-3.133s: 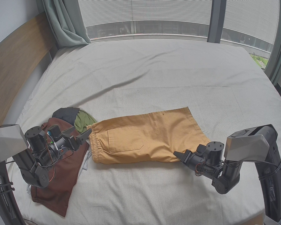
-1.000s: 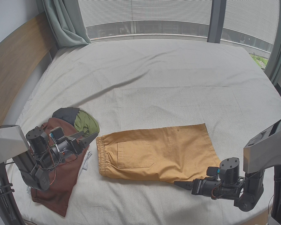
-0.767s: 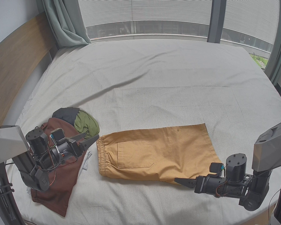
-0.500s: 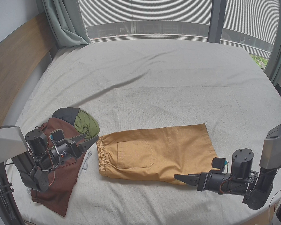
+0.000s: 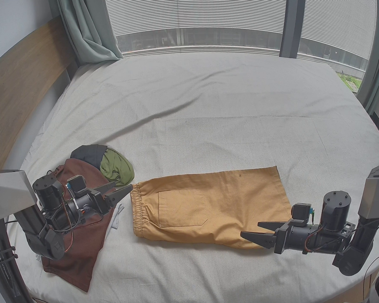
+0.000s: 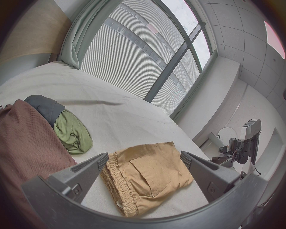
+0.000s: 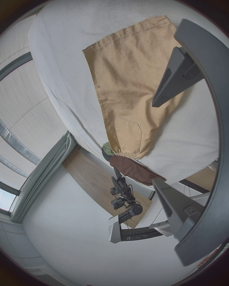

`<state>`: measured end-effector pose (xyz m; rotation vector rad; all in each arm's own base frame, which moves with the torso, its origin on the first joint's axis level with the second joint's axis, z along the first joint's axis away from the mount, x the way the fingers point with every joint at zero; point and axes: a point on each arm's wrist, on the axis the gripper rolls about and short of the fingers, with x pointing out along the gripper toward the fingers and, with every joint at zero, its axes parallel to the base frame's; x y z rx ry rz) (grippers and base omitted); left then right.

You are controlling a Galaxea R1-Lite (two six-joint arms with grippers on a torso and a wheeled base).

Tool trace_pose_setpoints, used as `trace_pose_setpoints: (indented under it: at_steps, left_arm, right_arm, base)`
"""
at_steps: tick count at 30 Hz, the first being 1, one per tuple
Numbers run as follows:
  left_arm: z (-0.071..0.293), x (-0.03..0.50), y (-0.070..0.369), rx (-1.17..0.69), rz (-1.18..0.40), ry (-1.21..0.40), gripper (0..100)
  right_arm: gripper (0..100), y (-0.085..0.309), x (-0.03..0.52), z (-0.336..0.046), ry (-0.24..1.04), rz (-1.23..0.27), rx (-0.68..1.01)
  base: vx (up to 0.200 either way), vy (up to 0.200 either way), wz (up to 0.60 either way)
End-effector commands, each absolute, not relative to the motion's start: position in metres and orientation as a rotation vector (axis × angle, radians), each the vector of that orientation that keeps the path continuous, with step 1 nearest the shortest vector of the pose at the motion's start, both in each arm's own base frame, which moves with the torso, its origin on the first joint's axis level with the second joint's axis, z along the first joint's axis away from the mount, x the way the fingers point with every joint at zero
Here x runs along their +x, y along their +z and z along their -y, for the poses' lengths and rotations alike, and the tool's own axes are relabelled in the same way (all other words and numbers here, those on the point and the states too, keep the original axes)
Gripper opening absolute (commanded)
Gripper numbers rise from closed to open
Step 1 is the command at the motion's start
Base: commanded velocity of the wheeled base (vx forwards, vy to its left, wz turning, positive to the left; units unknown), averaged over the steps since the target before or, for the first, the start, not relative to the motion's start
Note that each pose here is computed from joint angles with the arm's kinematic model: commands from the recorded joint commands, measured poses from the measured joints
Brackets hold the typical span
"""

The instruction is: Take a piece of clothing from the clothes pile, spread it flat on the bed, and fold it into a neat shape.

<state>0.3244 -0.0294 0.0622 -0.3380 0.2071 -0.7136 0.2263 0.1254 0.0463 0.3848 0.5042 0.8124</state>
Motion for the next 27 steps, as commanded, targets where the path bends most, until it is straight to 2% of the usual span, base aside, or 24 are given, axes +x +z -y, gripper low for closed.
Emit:
trace_pose_setpoints:
  at_steps: [1,16,27]
  left_arm:
    - [0.0296,0.3211,0.0609,-0.342,-0.220,-0.715,100]
    - [0.0310,0.3185,0.0595,-0.369,-0.240,-0.715,100]
    - [0.0302,0.3177,0.0595,-0.488,-0.290,-0.715,100]
  right_arm:
    - [100,0.0493,0.2288,-0.1244,0.810,-0.486,0.387]
    - [100,0.0480,0.2331,-0.1198,0.789,-0.482,0.391]
    - [100,0.0453,0.2352,-0.1185,0.778,-0.488,0.392]
  base:
    - [0.000,0.000,0.00]
    - [0.000,0.000,0.00]
    - [0.000,0.000,0.00]
